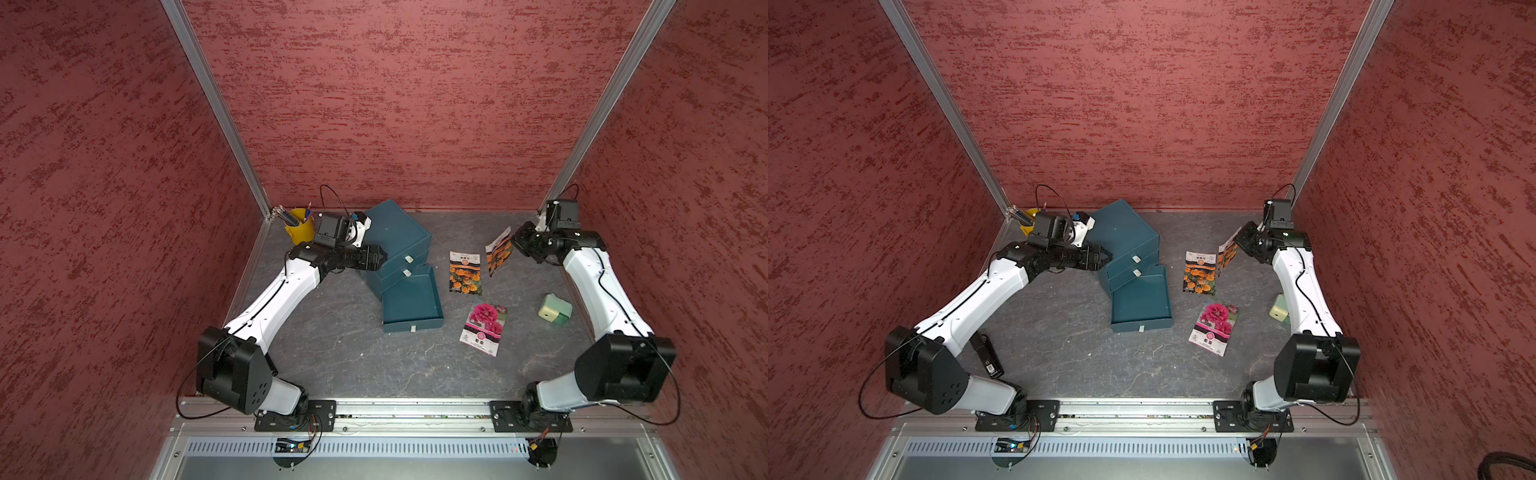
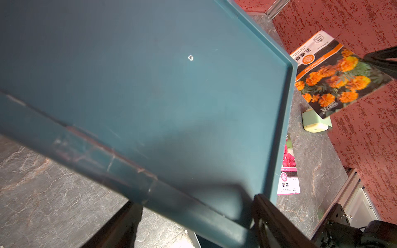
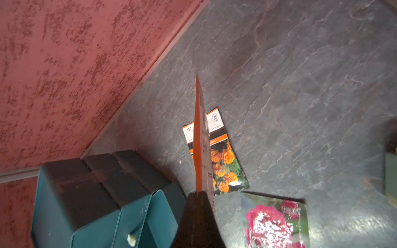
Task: Take the seed bags out of the drawer
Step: Place the seed packet at the center of the board, then adjust the drawer in the storage box.
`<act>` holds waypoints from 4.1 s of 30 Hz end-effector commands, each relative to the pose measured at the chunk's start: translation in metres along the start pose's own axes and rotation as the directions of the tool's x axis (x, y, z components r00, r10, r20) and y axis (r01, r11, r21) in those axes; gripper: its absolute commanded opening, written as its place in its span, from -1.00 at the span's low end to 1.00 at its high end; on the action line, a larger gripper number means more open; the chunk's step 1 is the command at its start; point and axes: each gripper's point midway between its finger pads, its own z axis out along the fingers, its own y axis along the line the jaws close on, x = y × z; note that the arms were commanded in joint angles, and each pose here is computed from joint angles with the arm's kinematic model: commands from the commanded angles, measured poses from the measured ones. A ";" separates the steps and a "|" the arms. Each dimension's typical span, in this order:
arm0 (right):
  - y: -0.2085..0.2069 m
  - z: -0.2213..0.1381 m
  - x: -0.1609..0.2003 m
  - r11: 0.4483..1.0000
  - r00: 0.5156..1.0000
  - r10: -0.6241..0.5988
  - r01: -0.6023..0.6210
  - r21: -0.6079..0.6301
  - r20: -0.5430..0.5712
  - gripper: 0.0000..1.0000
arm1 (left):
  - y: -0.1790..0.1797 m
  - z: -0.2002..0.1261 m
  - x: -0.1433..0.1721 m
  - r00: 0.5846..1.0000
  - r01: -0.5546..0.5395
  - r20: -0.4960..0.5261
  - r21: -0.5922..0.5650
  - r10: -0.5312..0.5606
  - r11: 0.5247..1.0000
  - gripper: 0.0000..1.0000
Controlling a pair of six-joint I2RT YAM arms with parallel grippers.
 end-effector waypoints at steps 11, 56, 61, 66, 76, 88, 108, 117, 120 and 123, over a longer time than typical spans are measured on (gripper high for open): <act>-0.074 0.057 -0.001 0.963 1.000 -0.010 0.010 0.271 -0.001 -1.00 | 0.013 0.016 0.055 0.982 -0.016 -0.190 -0.041 0.008 0.999 0.67; 0.087 0.100 0.232 0.857 0.779 -0.514 0.485 -0.175 -0.360 0.60 | 0.015 0.019 0.054 0.976 -0.035 -0.217 -0.058 0.021 0.998 0.68; 0.072 0.108 0.240 0.824 0.746 -0.556 0.552 -0.126 -0.366 0.46 | 0.018 0.019 0.055 0.975 -0.039 -0.222 -0.069 0.023 0.997 0.68; 0.064 0.114 0.244 0.801 0.731 -0.589 0.583 -0.131 -0.345 0.35 | 0.019 0.019 0.058 0.973 -0.038 -0.228 -0.072 0.020 0.997 0.68; 0.070 0.125 0.251 0.714 0.644 -0.695 0.671 -0.201 -0.319 0.00 | 0.020 0.018 0.061 0.973 -0.036 -0.231 -0.079 0.016 0.996 0.68; 0.073 0.129 0.260 0.647 0.575 -0.758 0.724 -0.239 -0.309 -0.32 | 0.022 0.016 0.062 0.972 -0.041 -0.233 -0.090 0.019 0.995 0.68; 0.056 0.126 0.271 0.547 0.470 -0.829 0.795 -0.262 -0.304 -0.57 | 0.030 0.011 0.061 0.972 -0.056 -0.232 -0.127 0.025 0.990 0.68; 0.057 0.122 0.275 0.522 0.447 -0.847 0.800 -0.296 -0.287 -0.78 | 0.040 0.005 0.058 0.973 -0.074 -0.230 -0.175 0.033 0.982 0.68; 0.056 0.120 0.276 0.516 0.443 -0.852 0.801 -0.302 -0.280 -0.79 | 0.042 0.003 0.057 0.973 -0.074 -0.228 -0.182 0.031 0.981 0.68; 0.056 0.119 0.272 0.511 0.445 -0.855 0.811 -0.284 -0.267 -0.79 | 0.044 0.003 0.057 0.973 -0.074 -0.227 -0.188 0.030 0.979 0.68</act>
